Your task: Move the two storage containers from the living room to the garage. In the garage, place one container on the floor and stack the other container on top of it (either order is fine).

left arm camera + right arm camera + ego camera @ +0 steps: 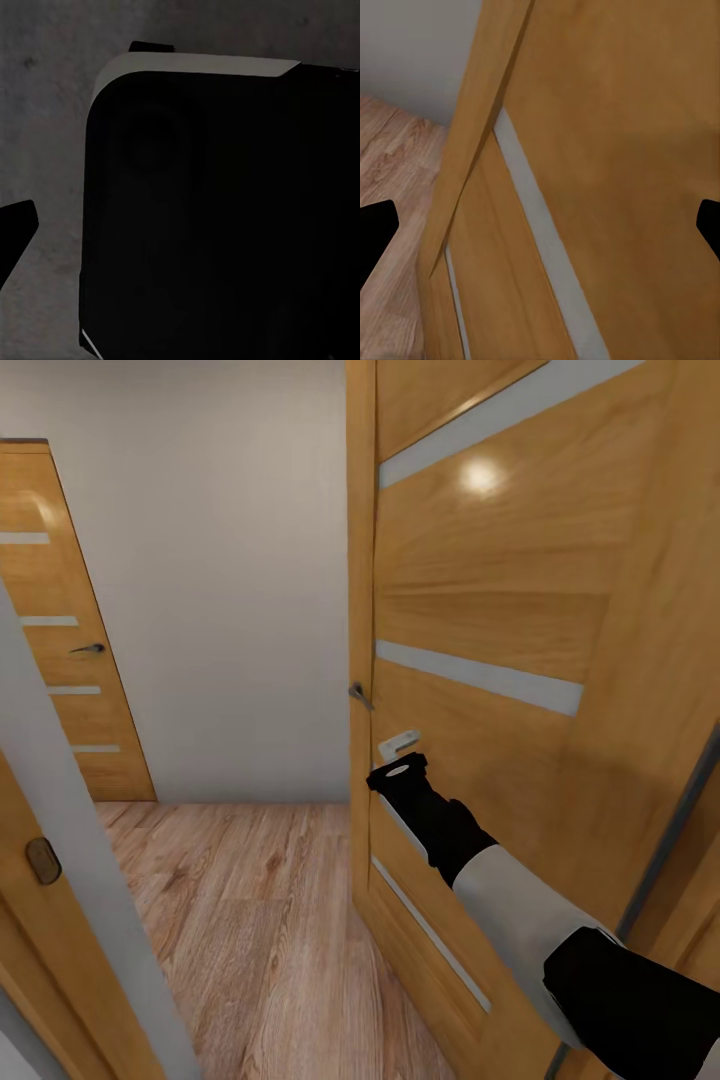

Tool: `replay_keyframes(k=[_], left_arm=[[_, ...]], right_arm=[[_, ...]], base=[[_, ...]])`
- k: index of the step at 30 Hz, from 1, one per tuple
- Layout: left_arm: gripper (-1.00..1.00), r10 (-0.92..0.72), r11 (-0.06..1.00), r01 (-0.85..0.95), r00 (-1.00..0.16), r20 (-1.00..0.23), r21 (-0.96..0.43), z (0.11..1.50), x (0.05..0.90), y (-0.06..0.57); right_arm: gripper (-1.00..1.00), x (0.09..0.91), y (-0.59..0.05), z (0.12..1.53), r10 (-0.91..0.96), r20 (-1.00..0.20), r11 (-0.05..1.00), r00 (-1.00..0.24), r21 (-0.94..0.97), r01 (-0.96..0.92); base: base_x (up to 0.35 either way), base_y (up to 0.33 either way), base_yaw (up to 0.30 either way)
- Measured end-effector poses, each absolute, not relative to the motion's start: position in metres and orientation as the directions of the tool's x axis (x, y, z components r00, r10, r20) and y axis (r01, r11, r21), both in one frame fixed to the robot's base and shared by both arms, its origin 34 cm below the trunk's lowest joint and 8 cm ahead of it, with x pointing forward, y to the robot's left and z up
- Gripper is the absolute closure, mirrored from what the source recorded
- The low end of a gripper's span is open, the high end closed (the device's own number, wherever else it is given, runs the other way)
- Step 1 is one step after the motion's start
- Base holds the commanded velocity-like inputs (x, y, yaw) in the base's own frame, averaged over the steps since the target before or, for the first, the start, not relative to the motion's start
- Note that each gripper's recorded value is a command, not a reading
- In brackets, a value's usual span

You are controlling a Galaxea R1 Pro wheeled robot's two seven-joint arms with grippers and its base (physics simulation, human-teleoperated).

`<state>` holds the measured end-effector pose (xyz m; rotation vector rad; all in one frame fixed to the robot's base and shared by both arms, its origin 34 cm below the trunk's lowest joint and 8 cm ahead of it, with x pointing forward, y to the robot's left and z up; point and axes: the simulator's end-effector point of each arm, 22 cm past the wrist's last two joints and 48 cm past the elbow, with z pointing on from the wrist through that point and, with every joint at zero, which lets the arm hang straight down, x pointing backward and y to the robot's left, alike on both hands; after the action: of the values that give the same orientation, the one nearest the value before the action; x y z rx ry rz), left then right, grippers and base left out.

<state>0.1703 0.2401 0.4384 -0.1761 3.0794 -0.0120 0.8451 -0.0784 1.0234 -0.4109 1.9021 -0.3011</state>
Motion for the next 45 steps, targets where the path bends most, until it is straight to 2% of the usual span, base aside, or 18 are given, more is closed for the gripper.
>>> replay_keyframes(k=[5,24,32,45], left_arm=[[-1.00,-0.112,0.994,-0.111,-0.992,-0.058,-0.012,0.438,0.170,0.240],[-1.00,-0.111,0.994,-0.110,-0.992,-0.058,-0.012,0.439,0.171,0.240],[-1.00,-0.111,0.994,-0.111,-0.992,-0.058,-0.012,0.438,0.171,0.240],[-1.00,-0.111,0.994,-0.111,-0.992,-0.058,-0.012,0.438,0.171,0.240]], right_arm=[[-1.00,0.845,-0.078,1.024,-0.420,-0.847,0.907,-0.326,-0.397,-0.138],[-1.00,0.844,-0.084,1.020,-0.432,-0.834,0.901,-0.342,-0.417,-0.121],[-1.00,0.842,-0.117,0.999,-0.468,-0.777,0.865,-0.421,-0.501,-0.036],[-1.00,0.842,-0.144,0.982,-0.482,-0.736,0.832,-0.475,-0.555,0.016]], base=[[0.123,0.000,0.000],[0.297,0.000,0.000],[0.034,0.000,0.000],[0.000,0.000,0.000]])
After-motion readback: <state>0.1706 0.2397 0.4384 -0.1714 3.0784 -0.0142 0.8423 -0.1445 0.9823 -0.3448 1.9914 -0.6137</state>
